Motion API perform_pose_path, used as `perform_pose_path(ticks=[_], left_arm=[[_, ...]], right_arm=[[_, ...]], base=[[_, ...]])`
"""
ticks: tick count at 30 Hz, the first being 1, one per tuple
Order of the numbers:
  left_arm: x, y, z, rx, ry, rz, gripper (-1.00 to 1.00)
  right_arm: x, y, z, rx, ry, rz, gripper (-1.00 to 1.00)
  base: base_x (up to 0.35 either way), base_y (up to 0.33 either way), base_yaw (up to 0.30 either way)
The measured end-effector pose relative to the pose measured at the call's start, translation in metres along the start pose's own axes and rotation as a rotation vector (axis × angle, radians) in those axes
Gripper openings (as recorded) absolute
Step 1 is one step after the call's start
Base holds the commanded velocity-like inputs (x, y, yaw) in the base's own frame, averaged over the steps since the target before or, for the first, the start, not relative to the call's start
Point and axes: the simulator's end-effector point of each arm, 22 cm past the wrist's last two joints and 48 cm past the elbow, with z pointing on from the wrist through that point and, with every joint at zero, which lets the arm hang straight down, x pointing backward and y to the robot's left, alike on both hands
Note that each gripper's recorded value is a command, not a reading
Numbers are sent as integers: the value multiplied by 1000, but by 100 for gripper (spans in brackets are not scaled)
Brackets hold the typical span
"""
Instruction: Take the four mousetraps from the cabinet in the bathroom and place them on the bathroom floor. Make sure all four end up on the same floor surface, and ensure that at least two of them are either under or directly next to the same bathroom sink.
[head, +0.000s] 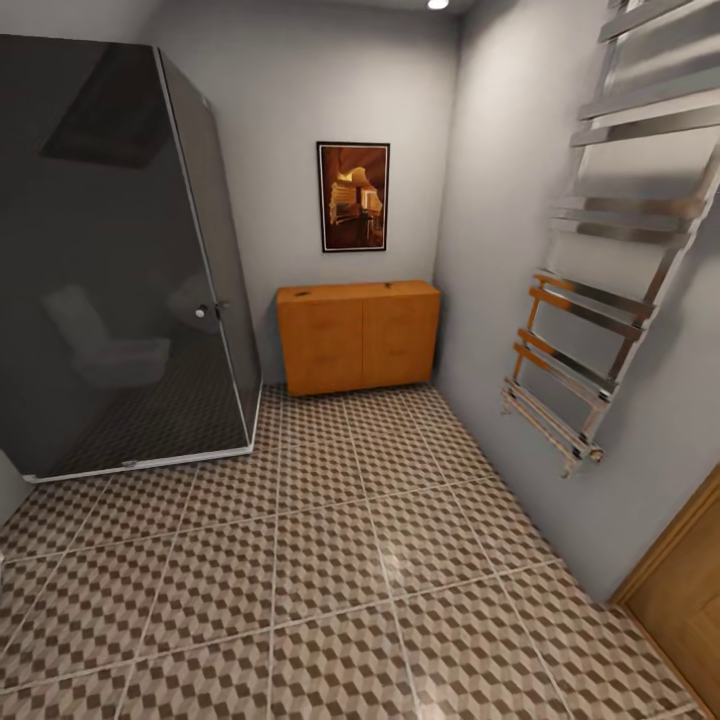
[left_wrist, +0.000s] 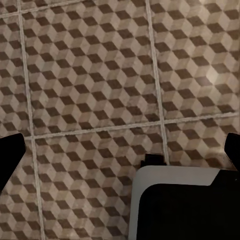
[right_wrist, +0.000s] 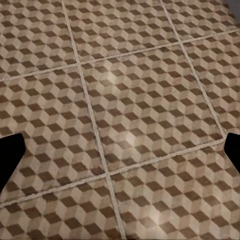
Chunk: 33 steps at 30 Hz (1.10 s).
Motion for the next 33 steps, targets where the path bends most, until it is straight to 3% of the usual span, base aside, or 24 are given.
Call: perform_pose_path(ticks=[13,33], left_arm=[[0,0,0,0,0,0,100],[0,0,0,0,0,0,100]], right_arm=[[0,0,0,0,0,0,100],[0,0,0,0,0,0,100]], base=[[331,0,89],[331,0,6]])
